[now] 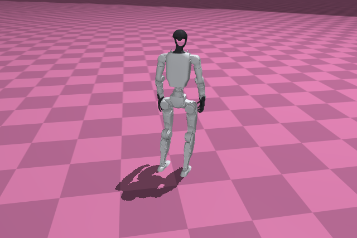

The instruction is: Walk

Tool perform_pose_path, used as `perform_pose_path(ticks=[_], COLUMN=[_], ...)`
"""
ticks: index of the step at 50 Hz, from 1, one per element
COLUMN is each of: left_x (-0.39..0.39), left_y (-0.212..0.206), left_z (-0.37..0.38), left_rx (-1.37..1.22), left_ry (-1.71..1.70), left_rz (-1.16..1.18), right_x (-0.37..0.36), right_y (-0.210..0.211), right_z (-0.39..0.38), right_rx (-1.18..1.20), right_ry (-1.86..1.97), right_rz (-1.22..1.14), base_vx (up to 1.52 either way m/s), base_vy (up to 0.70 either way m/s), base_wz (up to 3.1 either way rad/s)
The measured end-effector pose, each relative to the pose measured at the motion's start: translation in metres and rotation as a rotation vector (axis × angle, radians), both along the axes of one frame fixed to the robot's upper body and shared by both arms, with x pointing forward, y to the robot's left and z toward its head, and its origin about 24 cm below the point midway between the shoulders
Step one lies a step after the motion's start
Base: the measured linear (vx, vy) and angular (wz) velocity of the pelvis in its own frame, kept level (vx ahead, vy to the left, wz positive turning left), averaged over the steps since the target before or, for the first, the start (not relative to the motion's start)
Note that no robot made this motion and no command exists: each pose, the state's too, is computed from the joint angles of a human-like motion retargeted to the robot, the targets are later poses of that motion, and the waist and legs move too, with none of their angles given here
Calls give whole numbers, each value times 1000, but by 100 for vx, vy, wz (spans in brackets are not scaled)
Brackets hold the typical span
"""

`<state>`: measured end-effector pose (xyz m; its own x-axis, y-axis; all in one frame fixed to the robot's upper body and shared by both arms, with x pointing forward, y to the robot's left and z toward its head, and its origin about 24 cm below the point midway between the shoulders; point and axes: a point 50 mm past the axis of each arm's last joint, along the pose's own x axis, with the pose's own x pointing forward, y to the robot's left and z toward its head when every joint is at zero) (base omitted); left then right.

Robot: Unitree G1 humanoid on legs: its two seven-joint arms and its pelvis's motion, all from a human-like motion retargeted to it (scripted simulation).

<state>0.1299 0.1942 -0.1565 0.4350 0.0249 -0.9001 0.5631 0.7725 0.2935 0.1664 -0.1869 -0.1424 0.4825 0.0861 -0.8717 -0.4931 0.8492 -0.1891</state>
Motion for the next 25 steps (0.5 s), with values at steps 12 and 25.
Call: perform_pose_path(ticks=[12,25], left_x=[-11,-73], left_y=[-2,6], left_z=[-4,-18], left_rx=[-21,-21], left_ry=[8,222], left_rz=[98,189], right_x=[9,21], right_y=[-7,0], right_z=[5,15], right_rx=[-40,45], right_ry=[-55,-142], right_rz=[-31,-112], base_vx=[31,49], base_vy=[-1,0], base_wz=[3,-10])
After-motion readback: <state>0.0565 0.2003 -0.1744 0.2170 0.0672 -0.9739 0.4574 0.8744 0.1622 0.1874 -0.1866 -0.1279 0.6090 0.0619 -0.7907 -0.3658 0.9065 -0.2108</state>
